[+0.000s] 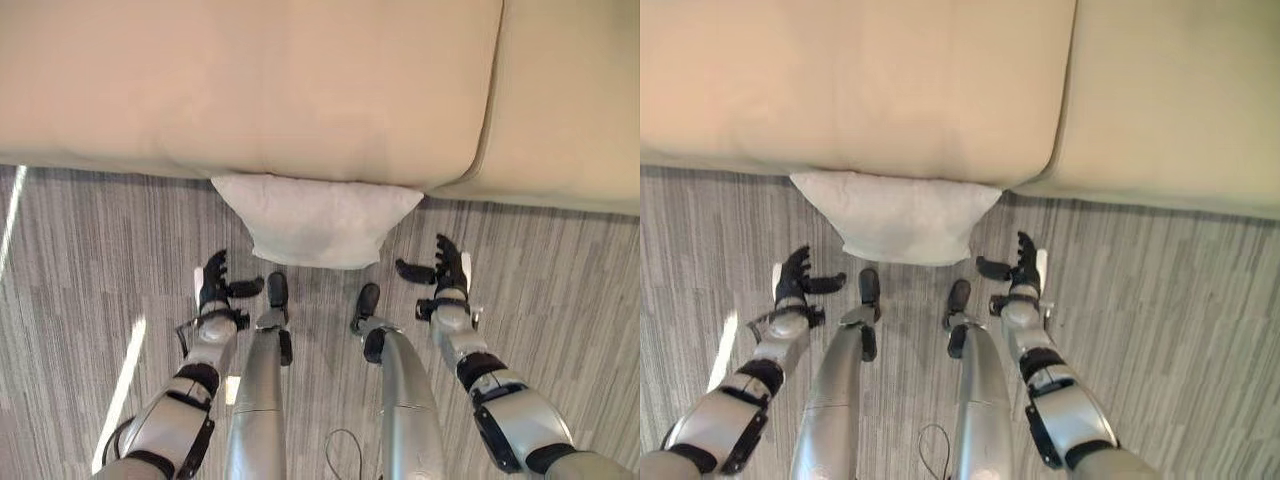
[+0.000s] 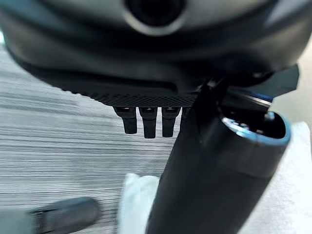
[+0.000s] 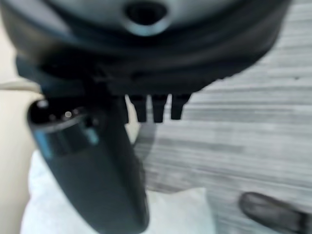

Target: Pick up all the scattered cushions and arrange them neatly on the sofa.

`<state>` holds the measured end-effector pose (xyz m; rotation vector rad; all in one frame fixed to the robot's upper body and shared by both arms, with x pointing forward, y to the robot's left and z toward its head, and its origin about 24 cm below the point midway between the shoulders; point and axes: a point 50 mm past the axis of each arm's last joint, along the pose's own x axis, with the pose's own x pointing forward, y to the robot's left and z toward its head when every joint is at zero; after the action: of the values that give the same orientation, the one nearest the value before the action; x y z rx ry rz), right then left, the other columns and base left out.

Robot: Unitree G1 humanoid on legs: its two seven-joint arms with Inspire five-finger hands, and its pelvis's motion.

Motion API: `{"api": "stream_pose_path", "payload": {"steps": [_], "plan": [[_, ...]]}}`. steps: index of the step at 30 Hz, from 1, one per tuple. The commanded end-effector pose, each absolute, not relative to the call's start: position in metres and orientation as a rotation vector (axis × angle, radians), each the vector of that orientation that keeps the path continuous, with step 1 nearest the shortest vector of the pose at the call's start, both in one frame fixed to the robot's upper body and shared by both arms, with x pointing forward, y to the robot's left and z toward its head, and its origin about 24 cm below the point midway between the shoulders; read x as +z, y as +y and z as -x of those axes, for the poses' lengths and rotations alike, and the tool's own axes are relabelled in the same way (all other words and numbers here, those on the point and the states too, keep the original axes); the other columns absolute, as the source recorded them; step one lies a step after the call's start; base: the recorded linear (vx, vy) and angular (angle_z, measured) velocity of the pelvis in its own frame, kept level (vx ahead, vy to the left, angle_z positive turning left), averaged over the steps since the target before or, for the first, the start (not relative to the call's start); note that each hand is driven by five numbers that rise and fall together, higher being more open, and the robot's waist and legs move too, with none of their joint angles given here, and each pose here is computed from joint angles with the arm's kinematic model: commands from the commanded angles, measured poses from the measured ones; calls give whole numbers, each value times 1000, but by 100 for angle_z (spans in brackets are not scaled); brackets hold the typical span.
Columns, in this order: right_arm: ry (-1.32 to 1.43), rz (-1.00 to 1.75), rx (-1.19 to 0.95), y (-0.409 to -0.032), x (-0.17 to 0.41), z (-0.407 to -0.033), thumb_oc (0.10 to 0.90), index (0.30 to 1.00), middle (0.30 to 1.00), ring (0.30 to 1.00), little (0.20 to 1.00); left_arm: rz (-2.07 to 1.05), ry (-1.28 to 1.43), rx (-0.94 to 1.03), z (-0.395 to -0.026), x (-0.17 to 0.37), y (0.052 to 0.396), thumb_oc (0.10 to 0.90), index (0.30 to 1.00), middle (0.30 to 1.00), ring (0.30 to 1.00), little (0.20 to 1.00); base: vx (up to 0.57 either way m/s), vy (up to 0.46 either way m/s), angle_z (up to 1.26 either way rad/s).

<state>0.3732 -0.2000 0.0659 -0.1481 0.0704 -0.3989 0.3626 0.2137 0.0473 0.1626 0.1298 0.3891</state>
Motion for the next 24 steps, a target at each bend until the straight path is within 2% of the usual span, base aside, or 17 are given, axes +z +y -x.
{"api": "stream_pose_path", "payload": {"steps": [1,7,14,19,24], "plan": [[-2,120,-493,-219,64,-360,800,900,900,900,900,-89,29,480,-356,55,226,800,900,900,900,900,32,19,5],[-100,50,-421,-204,91,-374,800,900,900,900,900,-47,-73,492,-366,81,224,800,900,900,900,900,21,21,0],[-147,53,-355,-190,101,-377,800,900,900,900,900,6,-112,489,-362,81,215,800,900,900,900,900,0,0,0],[-190,70,-320,-186,113,-381,800,900,900,900,900,28,-131,488,-362,85,222,800,900,900,900,900,0,0,0],[-258,95,-258,-182,135,-387,800,900,900,900,900,17,-216,423,-372,116,232,800,900,900,900,900,0,0,0]]}}
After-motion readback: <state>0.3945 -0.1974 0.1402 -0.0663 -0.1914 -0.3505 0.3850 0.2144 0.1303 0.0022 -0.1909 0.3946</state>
